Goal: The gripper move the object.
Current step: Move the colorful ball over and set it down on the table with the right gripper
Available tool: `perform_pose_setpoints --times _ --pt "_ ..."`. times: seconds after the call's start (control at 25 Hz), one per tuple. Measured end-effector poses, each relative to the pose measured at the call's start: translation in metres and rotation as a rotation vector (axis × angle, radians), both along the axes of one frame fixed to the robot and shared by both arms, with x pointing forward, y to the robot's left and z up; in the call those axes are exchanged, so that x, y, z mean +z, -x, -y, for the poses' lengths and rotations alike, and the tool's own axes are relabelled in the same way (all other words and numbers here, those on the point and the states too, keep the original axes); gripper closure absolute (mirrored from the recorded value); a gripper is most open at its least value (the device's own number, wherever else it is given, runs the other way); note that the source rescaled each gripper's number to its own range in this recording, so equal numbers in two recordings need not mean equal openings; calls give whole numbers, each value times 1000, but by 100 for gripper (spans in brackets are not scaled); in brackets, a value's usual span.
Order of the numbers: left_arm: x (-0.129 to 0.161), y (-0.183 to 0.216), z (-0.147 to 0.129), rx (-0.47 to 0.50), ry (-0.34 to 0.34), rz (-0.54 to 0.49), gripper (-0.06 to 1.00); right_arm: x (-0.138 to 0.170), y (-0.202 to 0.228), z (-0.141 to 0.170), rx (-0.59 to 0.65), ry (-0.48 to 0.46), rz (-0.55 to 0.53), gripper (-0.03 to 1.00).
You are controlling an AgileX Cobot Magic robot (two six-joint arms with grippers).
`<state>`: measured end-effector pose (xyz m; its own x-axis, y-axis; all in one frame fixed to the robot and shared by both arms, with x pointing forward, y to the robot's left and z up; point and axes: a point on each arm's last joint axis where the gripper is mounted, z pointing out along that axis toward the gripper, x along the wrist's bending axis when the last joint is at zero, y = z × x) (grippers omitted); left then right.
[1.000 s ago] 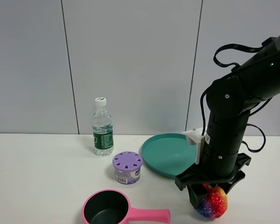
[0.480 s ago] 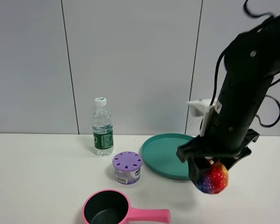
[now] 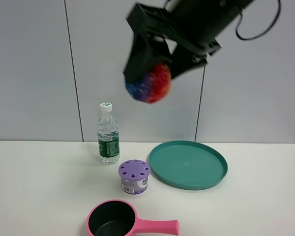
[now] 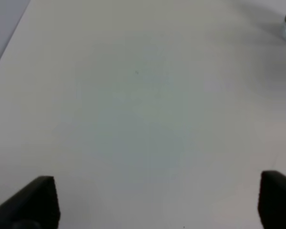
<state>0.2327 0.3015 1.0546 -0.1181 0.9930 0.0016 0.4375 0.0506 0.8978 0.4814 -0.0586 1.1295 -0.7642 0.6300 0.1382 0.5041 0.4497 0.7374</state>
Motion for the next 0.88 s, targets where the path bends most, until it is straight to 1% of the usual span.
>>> perform_pose_setpoints --times 0.08,0.2,0.32,0.48,0.6,0.68,0.88 --pt "0 0 0 0 0 0 -6 3 -3 -19 43 -11 16 97" --pt "0 0 0 0 0 0 -6 -9 -17 -48 86 17 20 97" --pt "0 0 0 0 0 0 -6 -35 -29 -83 147 99 36 97" --pt "0 0 0 0 0 0 -6 -77 -40 -120 223 257 58 97" --pt "0 0 0 0 0 0 -6 -104 -50 -139 224 336 71 97" --pt "0 0 0 0 0 0 -6 -121 -57 -146 215 379 79 97" --pt "0 0 0 0 0 0 -6 -162 -70 -156 217 457 77 97"
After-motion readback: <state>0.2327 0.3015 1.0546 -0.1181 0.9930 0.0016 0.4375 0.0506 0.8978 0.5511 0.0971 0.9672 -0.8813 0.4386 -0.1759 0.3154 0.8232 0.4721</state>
